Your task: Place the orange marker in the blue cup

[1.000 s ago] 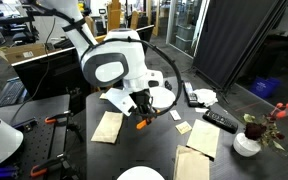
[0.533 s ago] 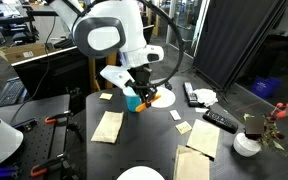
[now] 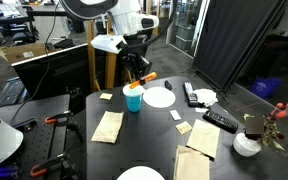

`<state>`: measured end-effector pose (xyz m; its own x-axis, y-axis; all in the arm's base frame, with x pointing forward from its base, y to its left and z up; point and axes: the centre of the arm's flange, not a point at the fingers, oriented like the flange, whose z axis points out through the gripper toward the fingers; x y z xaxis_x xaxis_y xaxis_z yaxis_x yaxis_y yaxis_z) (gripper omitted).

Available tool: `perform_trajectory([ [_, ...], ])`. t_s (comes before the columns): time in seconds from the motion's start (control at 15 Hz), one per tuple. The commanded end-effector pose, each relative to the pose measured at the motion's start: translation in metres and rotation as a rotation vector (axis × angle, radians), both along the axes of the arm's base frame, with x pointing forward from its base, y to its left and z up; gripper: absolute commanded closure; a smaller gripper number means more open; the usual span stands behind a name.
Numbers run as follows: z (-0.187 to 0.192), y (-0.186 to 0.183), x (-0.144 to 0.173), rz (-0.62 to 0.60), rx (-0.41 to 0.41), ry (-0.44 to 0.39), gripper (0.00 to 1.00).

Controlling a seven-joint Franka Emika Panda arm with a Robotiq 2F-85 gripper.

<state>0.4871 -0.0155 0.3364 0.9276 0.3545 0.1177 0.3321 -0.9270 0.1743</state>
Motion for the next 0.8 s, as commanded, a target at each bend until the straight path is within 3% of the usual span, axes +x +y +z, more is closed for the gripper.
perform_trajectory([
  [0.0,0.035,0.006,0.001,0.058,-0.01,0.023,0.95],
  [0.73,0.074,0.068,0.021,0.407,-0.113,0.152,0.95],
])
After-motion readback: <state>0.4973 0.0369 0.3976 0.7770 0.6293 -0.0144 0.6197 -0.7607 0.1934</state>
